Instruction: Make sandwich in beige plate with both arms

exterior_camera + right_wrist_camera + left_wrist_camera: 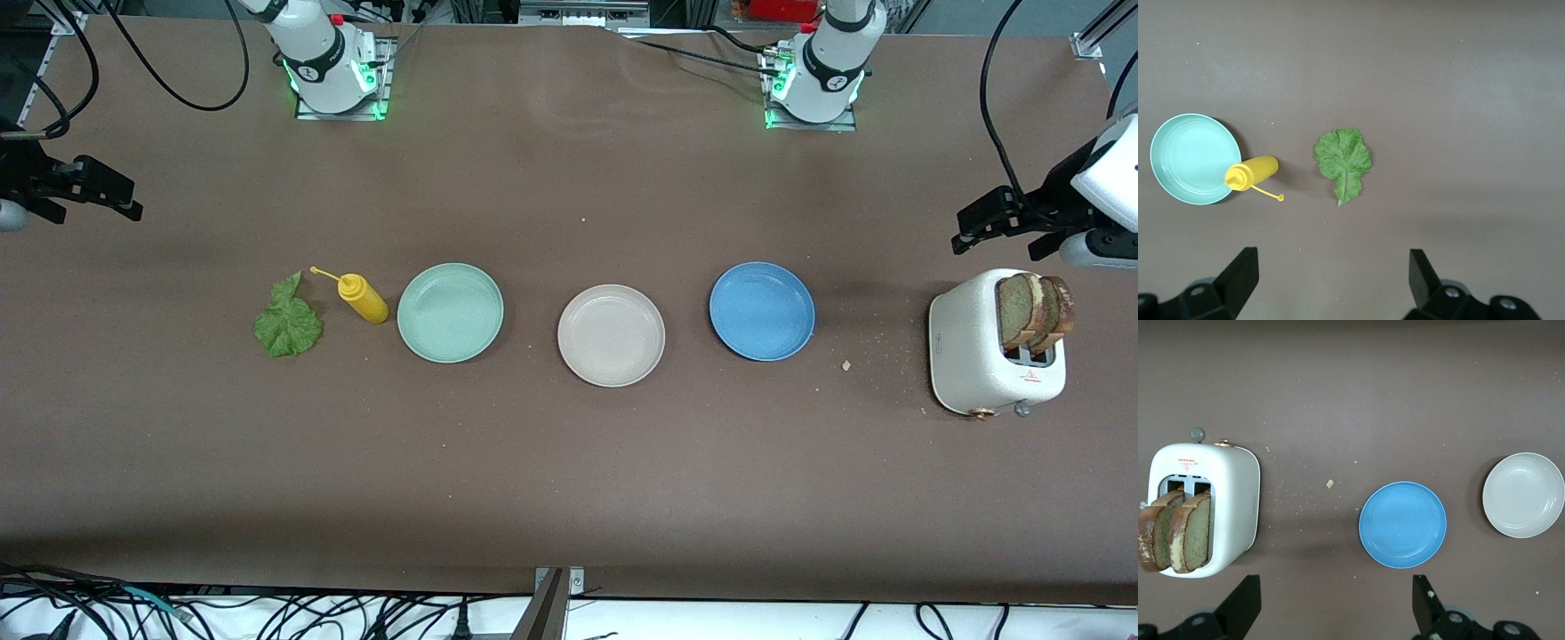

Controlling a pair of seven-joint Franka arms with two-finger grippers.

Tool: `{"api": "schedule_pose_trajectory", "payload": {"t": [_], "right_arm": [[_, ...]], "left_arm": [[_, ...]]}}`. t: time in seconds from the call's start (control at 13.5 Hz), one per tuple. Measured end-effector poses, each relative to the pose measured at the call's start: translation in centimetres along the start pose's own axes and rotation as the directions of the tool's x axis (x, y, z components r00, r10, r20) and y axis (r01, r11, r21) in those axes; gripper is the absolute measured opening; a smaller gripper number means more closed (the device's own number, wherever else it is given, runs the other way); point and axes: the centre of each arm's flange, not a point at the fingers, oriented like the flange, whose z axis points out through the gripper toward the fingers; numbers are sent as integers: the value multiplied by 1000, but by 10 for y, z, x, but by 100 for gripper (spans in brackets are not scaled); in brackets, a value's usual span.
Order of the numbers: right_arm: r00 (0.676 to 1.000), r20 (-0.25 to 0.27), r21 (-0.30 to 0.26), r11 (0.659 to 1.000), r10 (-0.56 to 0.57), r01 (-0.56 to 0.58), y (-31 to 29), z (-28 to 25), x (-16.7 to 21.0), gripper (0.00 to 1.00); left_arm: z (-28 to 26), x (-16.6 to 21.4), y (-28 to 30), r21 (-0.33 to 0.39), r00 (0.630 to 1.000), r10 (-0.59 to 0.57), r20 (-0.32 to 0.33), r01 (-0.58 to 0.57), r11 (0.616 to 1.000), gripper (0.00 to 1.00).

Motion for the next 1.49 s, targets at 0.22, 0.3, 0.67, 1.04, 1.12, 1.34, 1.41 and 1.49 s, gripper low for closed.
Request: {"api": "schedule_pose_trajectory", "payload": {"t": [0.22, 0.3, 0.67, 1.04, 1.12, 1.34, 1.41, 1.49], "right_arm": [[1000, 1, 1, 1000, 31, -31, -1, 0, 0, 100], [999, 0, 1, 999, 36, -36, -1, 0, 0, 100], [999, -1, 1, 999, 38, -38, -1, -1, 0, 100], [999, -1, 1, 999, 39, -39, -1, -1, 0, 100], [999, -1, 1, 999, 39, -39, -1, -1, 0, 100], [999, -1, 1, 999, 39, -39, -1, -1, 0, 100], [999, -1, 1, 999, 39, -39, -1, -1, 0, 100], [999, -1, 1, 999, 39, -39, -1, -1, 0, 100]], "left_arm": [[1, 2, 0, 0, 1000, 0, -6, 0, 1000, 100], [2, 2, 0, 0, 1000, 0, -4, 0, 1000, 100], [4, 3, 0, 0, 1000, 0, -3, 0, 1000, 100], [3, 5, 0, 0, 1000, 0, -13, 0, 1000, 100], [3, 5, 0, 0, 1000, 0, -14, 0, 1000, 100], [3, 5, 0, 0, 1000, 0, -14, 0, 1000, 100], [3, 5, 0, 0, 1000, 0, -14, 0, 1000, 100], [3, 5, 0, 0, 1000, 0, -14, 0, 1000, 100]]}}
